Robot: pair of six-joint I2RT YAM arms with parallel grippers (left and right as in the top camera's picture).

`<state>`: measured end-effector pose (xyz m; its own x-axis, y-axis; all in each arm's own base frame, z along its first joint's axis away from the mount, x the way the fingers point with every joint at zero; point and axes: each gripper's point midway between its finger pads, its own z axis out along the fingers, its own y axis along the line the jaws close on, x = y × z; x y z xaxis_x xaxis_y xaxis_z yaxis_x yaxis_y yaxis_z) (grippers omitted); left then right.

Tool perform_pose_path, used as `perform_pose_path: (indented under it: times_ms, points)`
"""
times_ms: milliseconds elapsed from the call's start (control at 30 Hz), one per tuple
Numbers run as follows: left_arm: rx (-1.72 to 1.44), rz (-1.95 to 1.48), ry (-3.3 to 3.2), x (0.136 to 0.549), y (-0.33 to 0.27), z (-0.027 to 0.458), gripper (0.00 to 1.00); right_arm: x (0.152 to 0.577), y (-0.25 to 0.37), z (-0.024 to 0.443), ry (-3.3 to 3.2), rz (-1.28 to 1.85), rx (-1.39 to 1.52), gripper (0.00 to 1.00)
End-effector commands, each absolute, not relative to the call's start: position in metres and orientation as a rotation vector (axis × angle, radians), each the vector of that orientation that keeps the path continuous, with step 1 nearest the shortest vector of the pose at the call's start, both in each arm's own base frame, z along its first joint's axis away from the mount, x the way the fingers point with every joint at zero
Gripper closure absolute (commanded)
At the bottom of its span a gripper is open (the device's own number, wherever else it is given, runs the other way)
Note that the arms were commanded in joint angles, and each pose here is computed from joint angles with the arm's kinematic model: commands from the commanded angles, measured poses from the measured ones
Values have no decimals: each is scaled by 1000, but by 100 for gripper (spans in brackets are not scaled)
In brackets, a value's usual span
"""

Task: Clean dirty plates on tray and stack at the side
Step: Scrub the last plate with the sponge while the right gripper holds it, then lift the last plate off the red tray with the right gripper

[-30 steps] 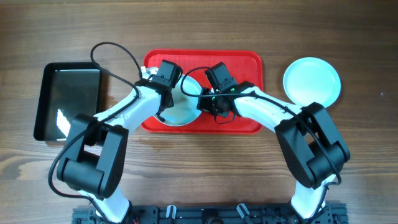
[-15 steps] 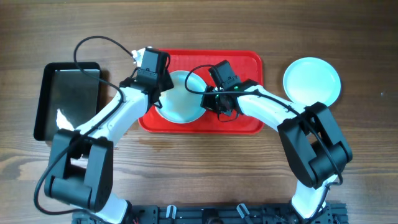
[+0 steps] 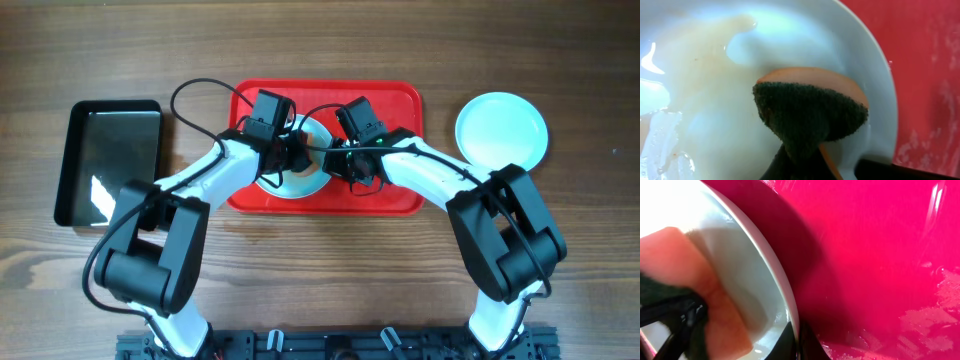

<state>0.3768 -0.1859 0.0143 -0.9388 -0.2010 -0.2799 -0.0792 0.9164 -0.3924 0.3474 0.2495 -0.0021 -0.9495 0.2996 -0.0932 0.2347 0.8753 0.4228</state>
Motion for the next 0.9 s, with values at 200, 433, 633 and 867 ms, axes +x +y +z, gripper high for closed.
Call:
perform_pose_path:
  times_ms: [200, 433, 633, 867]
  points:
    - [-448, 232, 2714, 378, -56, -9, 96, 331, 210, -46, 2955, 348, 489, 96]
    - [-515, 341, 2703, 366, -25, 13, 96, 333, 199, -48, 2936, 258, 478, 96]
    - [-491, -28, 2600, 366, -58, 94, 96, 334, 190, -49, 2929, 183, 440, 96]
    - [-460, -178, 2635, 331, -70, 129, 96, 348, 184, -33, 2895, 93, 280, 96]
